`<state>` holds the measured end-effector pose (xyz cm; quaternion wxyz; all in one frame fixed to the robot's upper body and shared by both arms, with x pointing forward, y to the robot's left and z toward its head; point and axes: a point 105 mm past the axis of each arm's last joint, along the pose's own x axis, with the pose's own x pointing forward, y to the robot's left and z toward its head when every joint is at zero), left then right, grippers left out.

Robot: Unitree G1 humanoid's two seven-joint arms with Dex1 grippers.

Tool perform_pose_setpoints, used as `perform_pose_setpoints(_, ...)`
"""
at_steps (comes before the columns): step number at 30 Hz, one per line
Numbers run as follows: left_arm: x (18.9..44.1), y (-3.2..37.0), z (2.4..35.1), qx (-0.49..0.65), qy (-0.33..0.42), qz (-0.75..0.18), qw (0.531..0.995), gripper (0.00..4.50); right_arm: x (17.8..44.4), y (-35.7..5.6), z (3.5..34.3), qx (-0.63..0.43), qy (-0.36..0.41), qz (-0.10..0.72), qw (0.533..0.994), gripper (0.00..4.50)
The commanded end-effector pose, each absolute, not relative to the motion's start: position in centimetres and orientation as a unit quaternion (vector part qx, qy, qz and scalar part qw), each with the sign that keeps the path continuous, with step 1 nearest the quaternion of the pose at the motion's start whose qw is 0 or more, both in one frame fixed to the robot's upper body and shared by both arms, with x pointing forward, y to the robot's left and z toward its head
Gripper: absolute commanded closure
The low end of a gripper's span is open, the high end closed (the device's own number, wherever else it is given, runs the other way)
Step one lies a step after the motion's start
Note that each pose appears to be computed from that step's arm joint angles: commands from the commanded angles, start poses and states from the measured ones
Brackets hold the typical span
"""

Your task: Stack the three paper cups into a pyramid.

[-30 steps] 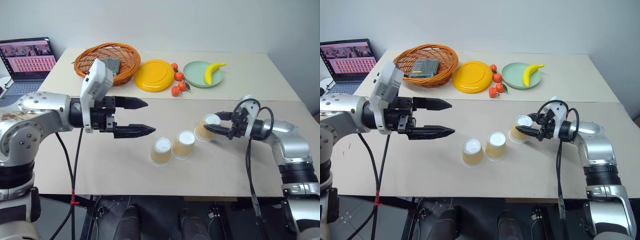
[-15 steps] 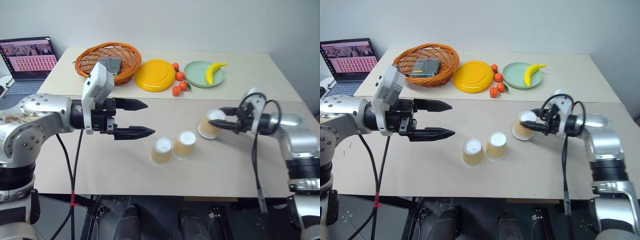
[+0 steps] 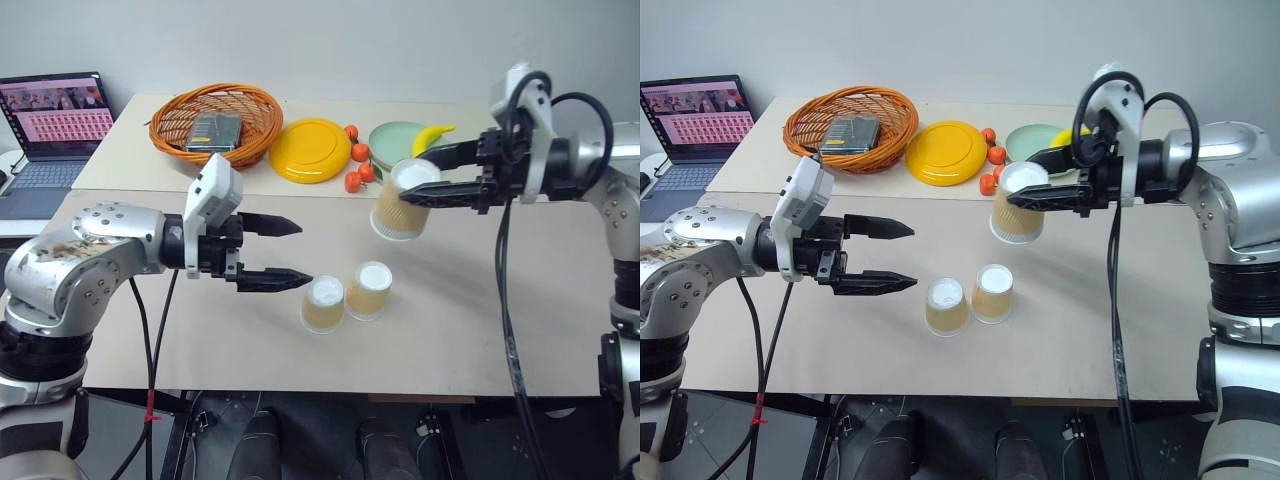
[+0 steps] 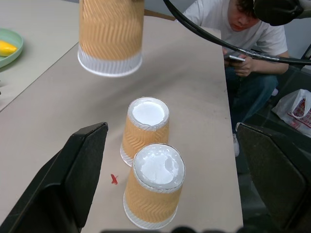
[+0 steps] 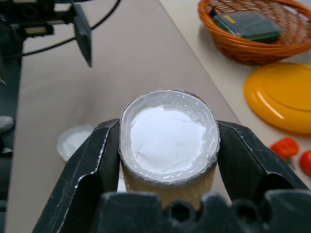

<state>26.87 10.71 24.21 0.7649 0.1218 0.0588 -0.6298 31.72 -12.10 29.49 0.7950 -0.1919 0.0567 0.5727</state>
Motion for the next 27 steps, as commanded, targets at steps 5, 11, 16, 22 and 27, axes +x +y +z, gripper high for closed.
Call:
perform_pose_setpoints(5,26.7,11.1,24.2,0.130,0.046,-0.624,0.769,0.00,29.8,-10.2,29.4,-0.209,0.064,0.593,0.775,1.88)
perform_pose_setpoints(11,27.1,11.0,24.3,0.119,0.044,-0.625,0.771,0.00,29.1,-8.5,28.8,-0.194,0.071,0.606,0.768,1.88)
perform_pose_setpoints(16,27.2,10.9,24.3,0.120,0.044,-0.626,0.769,0.00,28.7,-7.3,28.8,-0.191,0.067,0.615,0.763,1.88)
perform_pose_setpoints(22,27.1,10.8,24.3,0.123,0.044,-0.627,0.768,0.00,27.8,-6.5,28.3,-0.191,0.069,0.630,0.749,1.88)
perform_pose_setpoints(27,27.1,10.8,24.5,0.123,0.043,-0.626,0.769,0.00,27.6,-6.2,27.0,-0.186,0.075,0.633,0.748,1.88)
